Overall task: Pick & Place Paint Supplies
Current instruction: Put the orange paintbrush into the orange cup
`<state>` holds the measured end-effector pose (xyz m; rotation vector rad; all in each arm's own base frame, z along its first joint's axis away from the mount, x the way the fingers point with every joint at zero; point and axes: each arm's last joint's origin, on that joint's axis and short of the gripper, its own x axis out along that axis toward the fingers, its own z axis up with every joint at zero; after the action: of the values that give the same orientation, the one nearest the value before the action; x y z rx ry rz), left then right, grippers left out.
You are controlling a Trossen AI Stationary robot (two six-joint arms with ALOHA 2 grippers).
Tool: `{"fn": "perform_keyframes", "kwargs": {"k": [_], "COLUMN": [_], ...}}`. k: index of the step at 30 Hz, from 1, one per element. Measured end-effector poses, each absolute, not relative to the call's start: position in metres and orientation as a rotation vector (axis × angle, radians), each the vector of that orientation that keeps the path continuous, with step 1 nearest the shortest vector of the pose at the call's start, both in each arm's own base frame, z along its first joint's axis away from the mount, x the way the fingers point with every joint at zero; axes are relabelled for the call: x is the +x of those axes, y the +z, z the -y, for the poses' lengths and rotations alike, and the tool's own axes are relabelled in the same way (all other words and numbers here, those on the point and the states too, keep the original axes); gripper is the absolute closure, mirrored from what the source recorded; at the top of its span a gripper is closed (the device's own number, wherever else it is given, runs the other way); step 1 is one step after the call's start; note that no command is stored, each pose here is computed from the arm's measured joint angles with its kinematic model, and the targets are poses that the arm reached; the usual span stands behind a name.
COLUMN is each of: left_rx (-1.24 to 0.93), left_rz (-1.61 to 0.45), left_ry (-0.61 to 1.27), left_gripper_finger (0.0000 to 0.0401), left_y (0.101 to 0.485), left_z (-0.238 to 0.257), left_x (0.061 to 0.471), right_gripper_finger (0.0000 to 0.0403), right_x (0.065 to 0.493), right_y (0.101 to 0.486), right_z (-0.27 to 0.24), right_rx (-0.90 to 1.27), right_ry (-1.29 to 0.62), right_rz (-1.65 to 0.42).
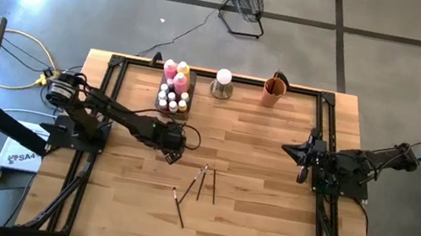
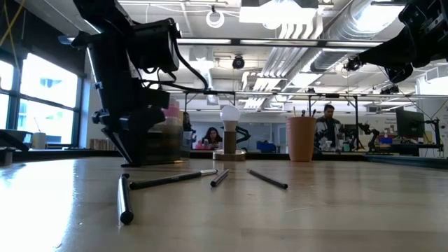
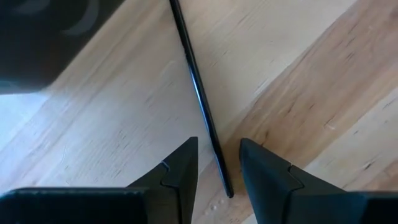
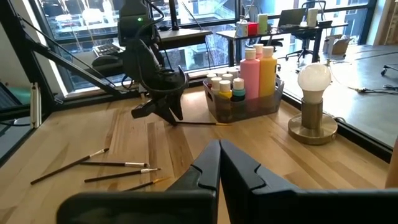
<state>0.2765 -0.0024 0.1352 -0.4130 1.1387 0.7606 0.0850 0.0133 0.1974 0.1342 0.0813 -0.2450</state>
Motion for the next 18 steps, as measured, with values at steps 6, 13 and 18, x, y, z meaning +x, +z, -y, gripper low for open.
{"fn": "perform_keyframes", "kwargs": {"k": [6, 13, 18], "left_rx": [-0.435, -0.447, -0.442], "left_rz": [-1.17, -1.173, -1.18], "left_ry": [0.718, 0.705, 0.699], "left_gripper_finger": [0.0296, 0.0372, 0.0394], "left_y": [0.1341, 0.1336, 0.1334], "left_z": [0.0034, 0.004, 0.0046], "left_x": [0.2763, 0.2769, 0.2766], "right_gripper_finger": [0.0401, 0.0401, 0.0401], "right_x": [0.0849, 0.085, 0.085], "right_y": [0.1974, 0.1973, 0.1974], "right_z": [-0.0133, -0.0134, -0.0134], "right_rx": [0.134, 0.134, 0.134], "right_ry": [-0.245, -0.243, -0.242], "right_rz": [-0.082, -0.082, -0.082]}}
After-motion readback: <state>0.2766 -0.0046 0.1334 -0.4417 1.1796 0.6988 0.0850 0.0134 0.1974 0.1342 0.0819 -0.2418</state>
